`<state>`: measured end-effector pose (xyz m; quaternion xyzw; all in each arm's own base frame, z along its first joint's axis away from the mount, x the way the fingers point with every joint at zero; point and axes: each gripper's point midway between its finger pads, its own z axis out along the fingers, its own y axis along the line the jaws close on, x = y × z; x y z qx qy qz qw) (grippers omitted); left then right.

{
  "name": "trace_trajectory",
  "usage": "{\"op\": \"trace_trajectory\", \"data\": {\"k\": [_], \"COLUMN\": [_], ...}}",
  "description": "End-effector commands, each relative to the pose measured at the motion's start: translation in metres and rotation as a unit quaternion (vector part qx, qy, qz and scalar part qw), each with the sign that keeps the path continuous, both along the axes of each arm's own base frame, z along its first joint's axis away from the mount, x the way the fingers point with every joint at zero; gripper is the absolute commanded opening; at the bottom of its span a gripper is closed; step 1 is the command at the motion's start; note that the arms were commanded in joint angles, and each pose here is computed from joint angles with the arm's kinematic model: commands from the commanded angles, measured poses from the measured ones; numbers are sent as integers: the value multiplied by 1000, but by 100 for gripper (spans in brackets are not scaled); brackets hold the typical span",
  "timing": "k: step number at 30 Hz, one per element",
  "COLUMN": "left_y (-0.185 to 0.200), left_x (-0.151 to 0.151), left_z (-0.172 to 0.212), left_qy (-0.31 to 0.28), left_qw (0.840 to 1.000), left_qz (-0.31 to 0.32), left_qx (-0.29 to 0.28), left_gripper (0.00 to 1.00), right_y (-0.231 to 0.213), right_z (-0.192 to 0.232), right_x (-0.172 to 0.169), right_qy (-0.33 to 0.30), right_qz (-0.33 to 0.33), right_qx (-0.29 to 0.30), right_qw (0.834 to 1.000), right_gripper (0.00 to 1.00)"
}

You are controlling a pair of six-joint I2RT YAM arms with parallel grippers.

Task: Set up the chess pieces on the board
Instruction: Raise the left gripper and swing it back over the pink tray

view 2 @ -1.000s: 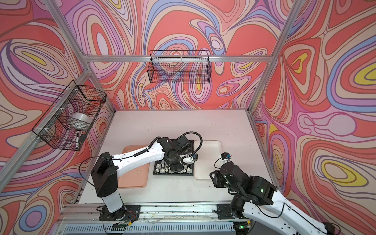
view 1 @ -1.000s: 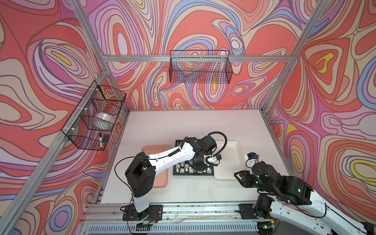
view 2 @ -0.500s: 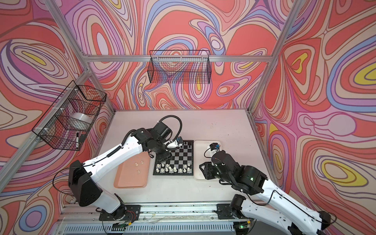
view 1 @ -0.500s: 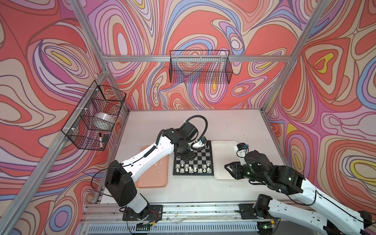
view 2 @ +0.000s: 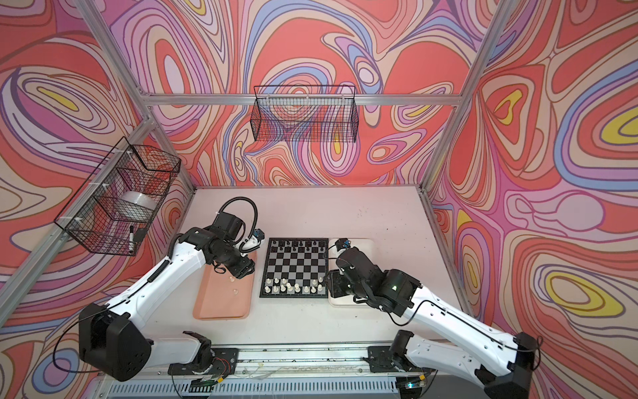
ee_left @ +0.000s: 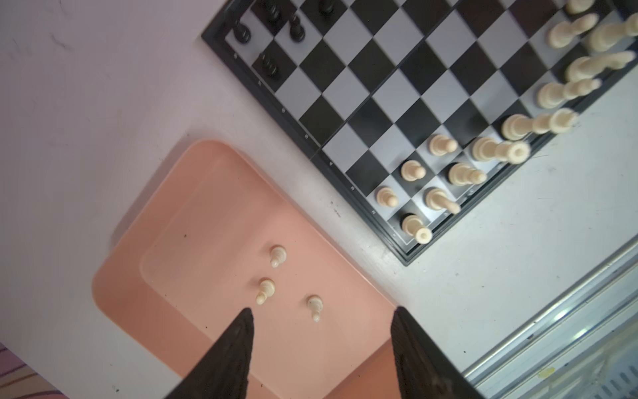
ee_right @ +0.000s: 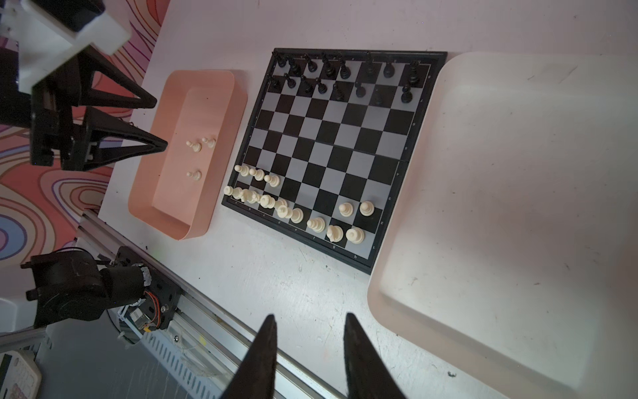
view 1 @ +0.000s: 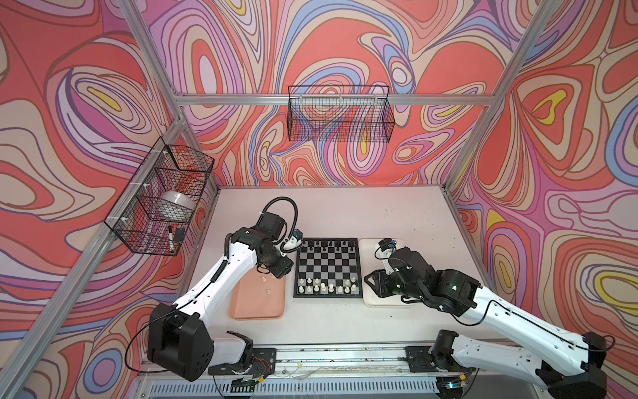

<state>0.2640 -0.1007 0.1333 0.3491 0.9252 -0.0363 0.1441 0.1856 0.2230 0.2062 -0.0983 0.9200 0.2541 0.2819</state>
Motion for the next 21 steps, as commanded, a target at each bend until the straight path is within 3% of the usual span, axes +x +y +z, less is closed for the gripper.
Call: {"op": "trace_trajectory", "data": {"k": [1, 9, 14, 21], "left_y": [13, 29, 34, 37], "left_x": [11, 25, 26, 23], "left_z": [-10, -33, -53, -71], "left_qy": [-1, 10, 38, 46], "left_qw": [1000, 999, 998, 998], "left_qz": [18, 38, 42, 38], "left_qx": [-9, 13, 31, 37], "left_gripper": [59, 53, 39, 42], "right_y": [5, -2, 1, 32], "right_z": [2, -7, -3, -10], "right_x": [3, 2, 0, -10], "right_qy": [-12, -12, -25, 12], "right_qz": [8, -1, 8, 80], "right_qx": [13, 7, 30, 45], "right_qw": [1000, 1000, 999, 996], "right_gripper": [33, 32, 31, 32]}}
